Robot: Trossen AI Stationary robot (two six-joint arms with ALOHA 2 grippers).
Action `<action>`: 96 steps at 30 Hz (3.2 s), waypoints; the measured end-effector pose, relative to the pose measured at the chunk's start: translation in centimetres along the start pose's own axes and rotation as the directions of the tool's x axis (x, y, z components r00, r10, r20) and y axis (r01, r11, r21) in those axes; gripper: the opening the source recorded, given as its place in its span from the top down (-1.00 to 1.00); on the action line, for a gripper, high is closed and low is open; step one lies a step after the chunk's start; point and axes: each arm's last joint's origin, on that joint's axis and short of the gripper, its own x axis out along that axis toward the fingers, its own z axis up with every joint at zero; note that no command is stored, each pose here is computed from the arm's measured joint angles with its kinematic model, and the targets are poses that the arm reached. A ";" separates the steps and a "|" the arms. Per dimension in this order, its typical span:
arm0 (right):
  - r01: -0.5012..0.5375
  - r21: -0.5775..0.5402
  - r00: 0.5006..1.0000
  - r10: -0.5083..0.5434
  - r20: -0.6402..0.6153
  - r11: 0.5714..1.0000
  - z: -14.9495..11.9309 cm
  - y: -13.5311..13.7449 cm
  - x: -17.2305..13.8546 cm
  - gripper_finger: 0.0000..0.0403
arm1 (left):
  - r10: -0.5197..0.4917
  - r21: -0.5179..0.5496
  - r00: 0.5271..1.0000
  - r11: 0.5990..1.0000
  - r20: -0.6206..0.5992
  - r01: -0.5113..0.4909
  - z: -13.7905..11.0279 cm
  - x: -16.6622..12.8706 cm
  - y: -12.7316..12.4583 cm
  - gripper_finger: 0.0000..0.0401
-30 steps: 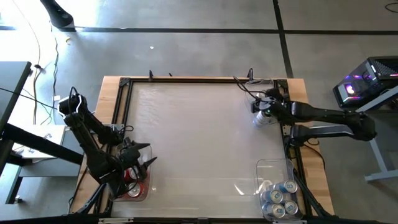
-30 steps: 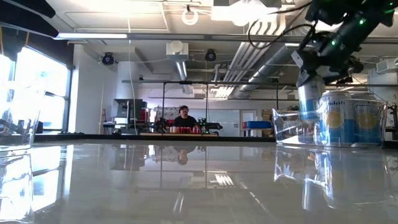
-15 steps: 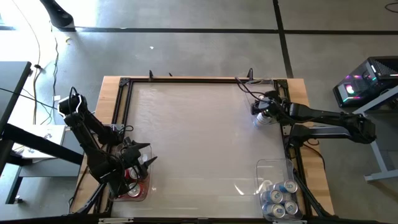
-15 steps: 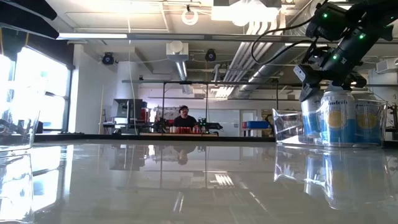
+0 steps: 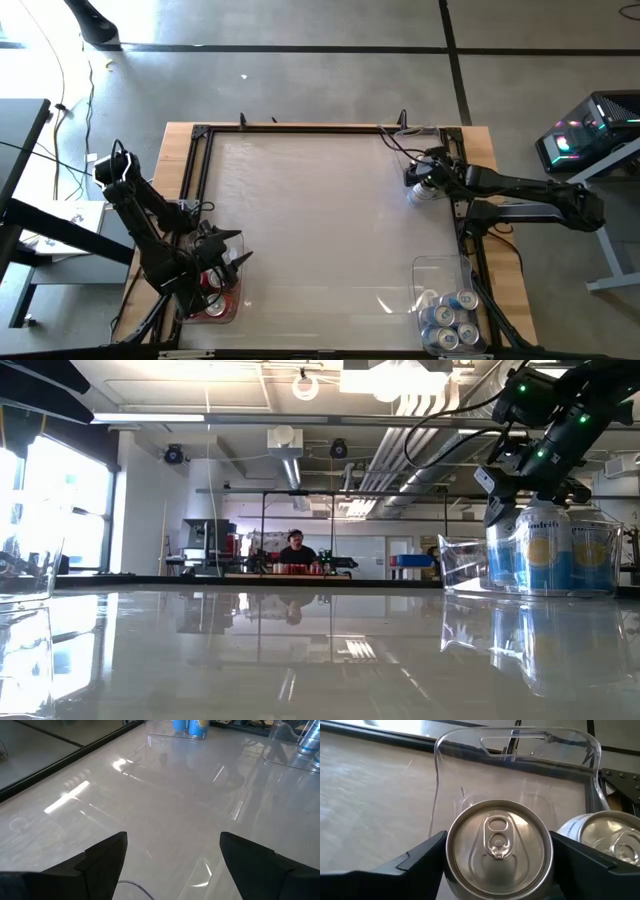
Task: Sort soda cans
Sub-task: Put the middle left blue-white soda can into the top right transparent bin, then adjust the top right transparent bin, then return to Home Position
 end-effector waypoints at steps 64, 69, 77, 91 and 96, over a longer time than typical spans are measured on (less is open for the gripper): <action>0.305 -0.507 0.831 -0.485 -0.271 0.806 7.0 10.7 12.7 -0.23 | 0.062 -0.001 0.997 0.998 -0.036 -0.062 0.9 1.9 -0.1 -0.57; 0.276 -0.554 0.883 -0.435 -0.175 0.785 7.2 12.2 10.2 -0.23 | 0.062 -0.001 0.997 0.998 -0.036 -0.062 0.9 1.9 -0.1 -0.57; 0.014 -0.628 0.999 -0.039 -0.026 0.778 7.9 15.3 -1.2 -0.23 | 0.043 -0.032 0.998 0.999 0.054 -0.041 0.9 1.4 -0.2 -0.57; -0.645 -0.602 0.667 0.731 -0.144 0.471 2.7 10.8 -22.0 0.76 | -0.260 -0.017 0.952 0.964 0.160 0.266 5.3 1.9 -5.3 0.36; -0.669 -0.608 0.604 0.790 -0.107 0.428 0.2 8.5 -23.9 0.93 | -0.416 0.167 0.870 0.908 0.265 0.384 9.8 3.7 -5.8 0.94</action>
